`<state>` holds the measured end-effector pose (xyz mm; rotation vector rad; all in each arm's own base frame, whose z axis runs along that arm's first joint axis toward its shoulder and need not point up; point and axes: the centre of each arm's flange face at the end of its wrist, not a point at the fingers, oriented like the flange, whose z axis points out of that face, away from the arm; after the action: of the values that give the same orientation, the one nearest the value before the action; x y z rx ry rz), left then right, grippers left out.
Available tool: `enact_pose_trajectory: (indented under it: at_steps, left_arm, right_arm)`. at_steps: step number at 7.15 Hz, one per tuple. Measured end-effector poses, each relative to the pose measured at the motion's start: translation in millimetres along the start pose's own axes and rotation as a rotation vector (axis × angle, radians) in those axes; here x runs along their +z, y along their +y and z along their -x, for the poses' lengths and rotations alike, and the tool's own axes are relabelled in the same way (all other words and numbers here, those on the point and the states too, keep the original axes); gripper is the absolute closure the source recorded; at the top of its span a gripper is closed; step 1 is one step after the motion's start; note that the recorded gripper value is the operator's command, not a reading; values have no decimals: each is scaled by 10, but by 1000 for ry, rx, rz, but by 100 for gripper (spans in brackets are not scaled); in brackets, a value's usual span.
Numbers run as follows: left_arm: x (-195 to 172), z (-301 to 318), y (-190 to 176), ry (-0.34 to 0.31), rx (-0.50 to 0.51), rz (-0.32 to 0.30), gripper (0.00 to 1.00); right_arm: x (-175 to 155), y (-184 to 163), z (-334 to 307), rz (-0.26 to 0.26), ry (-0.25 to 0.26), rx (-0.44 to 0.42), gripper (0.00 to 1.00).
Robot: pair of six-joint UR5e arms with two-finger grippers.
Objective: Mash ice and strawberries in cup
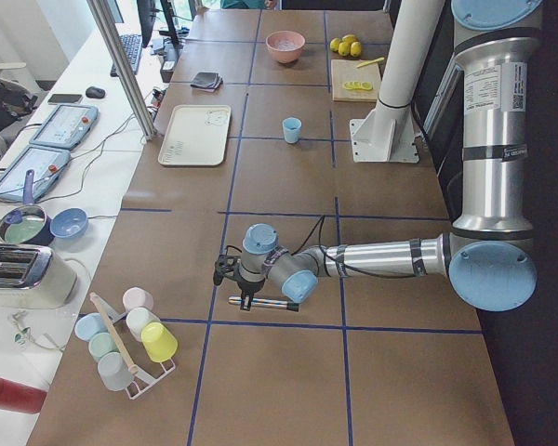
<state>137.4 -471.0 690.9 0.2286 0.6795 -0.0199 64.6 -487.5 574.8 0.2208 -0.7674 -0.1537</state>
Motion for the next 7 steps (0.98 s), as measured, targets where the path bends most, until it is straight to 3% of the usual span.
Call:
enact_pose_trajectory:
  at_steps: [7]
  left_arm:
    - [-85,-55,-7,16,33,-3,0]
  right_arm:
    - [-7,-10,5,-2,1,-2,1]
